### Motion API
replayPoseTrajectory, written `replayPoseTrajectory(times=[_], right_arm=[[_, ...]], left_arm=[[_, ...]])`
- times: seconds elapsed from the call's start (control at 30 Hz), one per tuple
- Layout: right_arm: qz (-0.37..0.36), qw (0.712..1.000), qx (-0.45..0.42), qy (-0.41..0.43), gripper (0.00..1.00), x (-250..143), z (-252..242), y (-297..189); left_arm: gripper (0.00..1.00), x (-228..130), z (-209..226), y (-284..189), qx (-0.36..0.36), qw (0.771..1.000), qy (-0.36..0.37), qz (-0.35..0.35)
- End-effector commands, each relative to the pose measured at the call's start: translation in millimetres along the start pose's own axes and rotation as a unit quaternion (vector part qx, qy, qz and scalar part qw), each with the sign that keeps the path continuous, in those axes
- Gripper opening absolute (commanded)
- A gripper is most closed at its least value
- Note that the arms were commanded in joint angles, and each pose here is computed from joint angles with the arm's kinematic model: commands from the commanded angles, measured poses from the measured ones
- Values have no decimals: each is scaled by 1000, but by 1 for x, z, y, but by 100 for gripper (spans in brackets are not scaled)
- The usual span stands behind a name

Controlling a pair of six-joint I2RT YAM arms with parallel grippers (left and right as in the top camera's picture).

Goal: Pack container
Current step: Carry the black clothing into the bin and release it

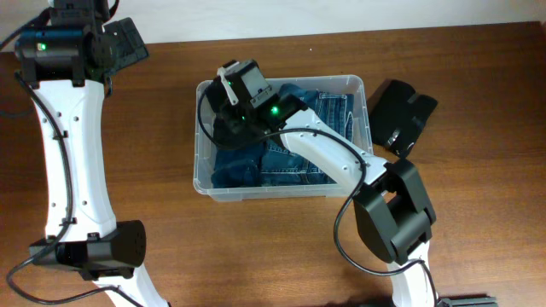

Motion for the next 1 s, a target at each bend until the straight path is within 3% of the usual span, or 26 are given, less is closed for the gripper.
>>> replayPoseTrajectory(times=[0.0,0.4,0.77,0.97], right_arm=[[-68,997,21,-11,15,44,16,-42],[-82,996,-10,-33,15,41,7,-14],[51,997,-57,-25,12,-34,-25,58],[43,997,-56,-25,12,-26,-24,50]], left_arm=[[99,-1,1,5,3,1000,-7,5],[99,-1,1,5,3,1000,-7,5],[99,-1,1,5,3,1000,-7,5],[99,-1,1,5,3,1000,-7,5]])
Point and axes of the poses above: each gripper's point midway between its finger pads, its own y axis out along the fingers, its own z axis along the line the jaws close on, x = y × z, the point moved 6 cm from there along -y, back along the fingers, and after that the axes turned 9 degrees about y, right-handed, at the moved point
